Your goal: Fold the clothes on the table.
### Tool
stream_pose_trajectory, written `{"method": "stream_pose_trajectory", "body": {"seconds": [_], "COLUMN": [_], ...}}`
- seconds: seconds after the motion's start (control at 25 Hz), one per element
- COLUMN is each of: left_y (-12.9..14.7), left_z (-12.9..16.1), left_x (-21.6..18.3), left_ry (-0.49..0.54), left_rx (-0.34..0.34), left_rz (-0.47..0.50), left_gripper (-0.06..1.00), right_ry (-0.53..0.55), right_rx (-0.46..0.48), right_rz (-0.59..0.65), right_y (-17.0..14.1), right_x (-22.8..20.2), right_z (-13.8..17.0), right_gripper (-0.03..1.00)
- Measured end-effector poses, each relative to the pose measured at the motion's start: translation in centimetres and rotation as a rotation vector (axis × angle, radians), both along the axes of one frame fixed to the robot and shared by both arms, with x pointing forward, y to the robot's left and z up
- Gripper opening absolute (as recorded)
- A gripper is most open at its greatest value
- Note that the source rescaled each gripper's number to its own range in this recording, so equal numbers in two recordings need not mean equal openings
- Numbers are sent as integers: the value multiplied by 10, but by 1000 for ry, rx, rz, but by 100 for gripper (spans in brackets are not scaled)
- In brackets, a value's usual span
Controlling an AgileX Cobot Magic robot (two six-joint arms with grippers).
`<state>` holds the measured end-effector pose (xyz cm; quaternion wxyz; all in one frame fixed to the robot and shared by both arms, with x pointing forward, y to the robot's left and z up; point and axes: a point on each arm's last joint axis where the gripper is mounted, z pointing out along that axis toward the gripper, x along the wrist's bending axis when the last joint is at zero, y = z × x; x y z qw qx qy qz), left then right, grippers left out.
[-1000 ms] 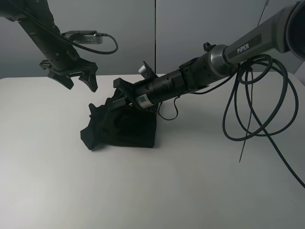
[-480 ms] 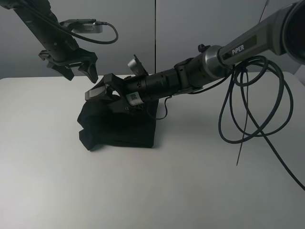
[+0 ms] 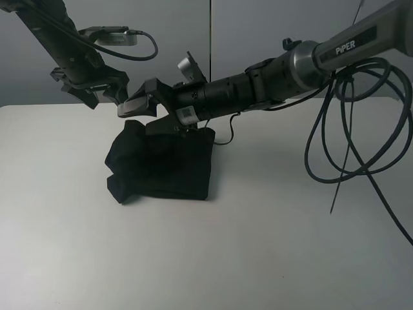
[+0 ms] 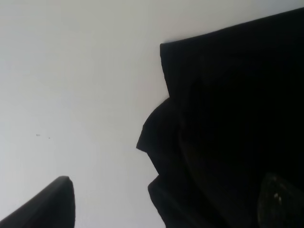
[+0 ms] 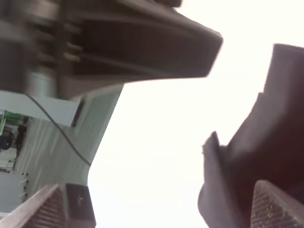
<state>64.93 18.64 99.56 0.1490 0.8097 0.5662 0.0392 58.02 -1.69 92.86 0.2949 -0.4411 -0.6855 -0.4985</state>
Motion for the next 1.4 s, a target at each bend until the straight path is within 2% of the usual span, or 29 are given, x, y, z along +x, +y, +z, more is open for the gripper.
{"method": "stream_pose_trajectory", "body": {"seconds": [0.08, 0.2, 0.32, 0.4, 0.6, 0.72, 0.84, 1.08, 1.24, 1.4], "left_y": [2, 2, 2, 3, 20, 34, 46, 71, 79, 86], "left_z": [0, 1, 7, 17, 38, 53, 78, 141, 171, 181], "left_x": [0, 0, -1, -4, -28, -49, -75, -129, -165, -204], "left_ry": [0, -4, -21, -41, -80, -140, -222, -366, -426, -449], "left_rx": [0, 5, 9, 5, -4, -10, 20, 134, 119, 104], "left_rz": [4, -11, -38, -39, -9, 31, 48, 123, 161, 173], "left_gripper": [100, 100, 100, 100, 100, 100, 100, 100, 100, 100], "right_ry": [-62, -157, -234, -307, -412, -430, -437, -457, -483, -528], "right_rx": [-16, -132, -331, -498, -876, -1025, -1077, -1079, -1064, -1018], "right_rz": [39, 103, 109, 107, 90, 75, 41, -39, -88, -160], "right_y": [-2, -9, -22, -34, -71, -91, -106, -137, -161, -186], "right_x": [-4, -11, -13, -13, -17, -26, -41, -87, -126, -168], "right_z": [16, 33, 42, 48, 71, 91, 111, 150, 173, 196], "right_gripper": [85, 85, 85, 86, 98, 100, 100, 100, 100, 100]}}
